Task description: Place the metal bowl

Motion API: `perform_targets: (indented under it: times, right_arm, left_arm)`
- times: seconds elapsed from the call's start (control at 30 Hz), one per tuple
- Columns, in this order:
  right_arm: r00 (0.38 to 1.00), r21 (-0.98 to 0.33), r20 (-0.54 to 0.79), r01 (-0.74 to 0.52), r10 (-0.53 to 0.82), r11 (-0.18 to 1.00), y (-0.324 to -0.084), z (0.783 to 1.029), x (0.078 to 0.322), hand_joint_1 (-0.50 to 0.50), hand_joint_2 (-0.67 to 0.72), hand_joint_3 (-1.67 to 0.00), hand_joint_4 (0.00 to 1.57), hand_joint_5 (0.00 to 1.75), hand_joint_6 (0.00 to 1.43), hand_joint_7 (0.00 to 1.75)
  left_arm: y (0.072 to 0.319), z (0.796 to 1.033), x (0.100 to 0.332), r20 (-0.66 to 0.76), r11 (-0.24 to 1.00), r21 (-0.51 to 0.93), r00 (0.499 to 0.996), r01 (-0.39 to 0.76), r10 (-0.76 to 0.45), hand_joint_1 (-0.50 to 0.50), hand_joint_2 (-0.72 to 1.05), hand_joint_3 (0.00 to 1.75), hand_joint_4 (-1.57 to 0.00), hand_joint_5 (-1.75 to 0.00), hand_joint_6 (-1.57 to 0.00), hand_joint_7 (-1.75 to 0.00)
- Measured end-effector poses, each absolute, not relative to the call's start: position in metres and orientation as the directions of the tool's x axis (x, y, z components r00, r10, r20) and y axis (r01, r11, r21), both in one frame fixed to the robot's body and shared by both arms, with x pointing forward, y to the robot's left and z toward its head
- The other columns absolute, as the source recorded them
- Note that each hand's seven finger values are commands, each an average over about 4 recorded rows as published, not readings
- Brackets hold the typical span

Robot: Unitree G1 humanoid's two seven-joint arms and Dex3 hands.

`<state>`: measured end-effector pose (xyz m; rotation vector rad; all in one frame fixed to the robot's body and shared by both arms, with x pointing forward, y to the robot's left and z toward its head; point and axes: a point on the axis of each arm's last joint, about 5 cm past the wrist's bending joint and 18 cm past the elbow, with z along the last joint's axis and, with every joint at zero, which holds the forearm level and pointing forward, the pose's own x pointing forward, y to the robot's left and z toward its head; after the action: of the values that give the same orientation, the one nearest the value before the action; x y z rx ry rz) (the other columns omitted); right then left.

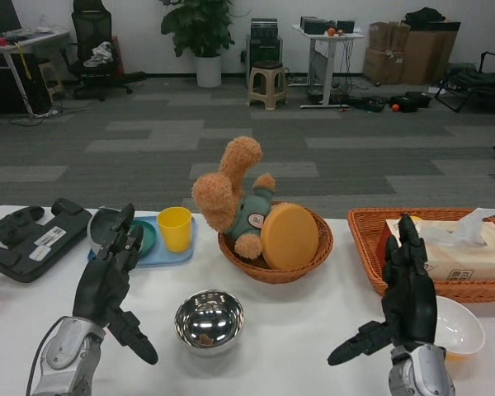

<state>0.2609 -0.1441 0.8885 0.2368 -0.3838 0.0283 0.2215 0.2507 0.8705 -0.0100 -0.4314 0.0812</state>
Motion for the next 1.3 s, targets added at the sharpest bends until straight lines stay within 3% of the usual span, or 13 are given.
perform_targets:
  times: [0.47,1.3]
  right_arm:
    - [0.927,0.227,0.374,-0.067,-0.023,0.972,-0.144,0.889,0.262,-0.46,0.60,0.00,0.11,0.00,0.00,0.07]
    - [0.925,0.228,0.380,-0.067,-0.026,0.971,-0.144,0.890,0.263,-0.46,0.60,0.00,0.11,0.00,0.00,0.07]
  left_arm:
    - [0.246,0.898,0.231,0.530,1.000,-0.012,0.848,-0.014,0.018,-0.48,-0.55,0.09,0.00,0.00,0.00,-0.07]
    - [0.252,0.901,0.227,0.551,0.998,-0.038,0.832,-0.045,0.058,-0.48,-0.55,0.09,0.00,0.00,0.00,-0.07]
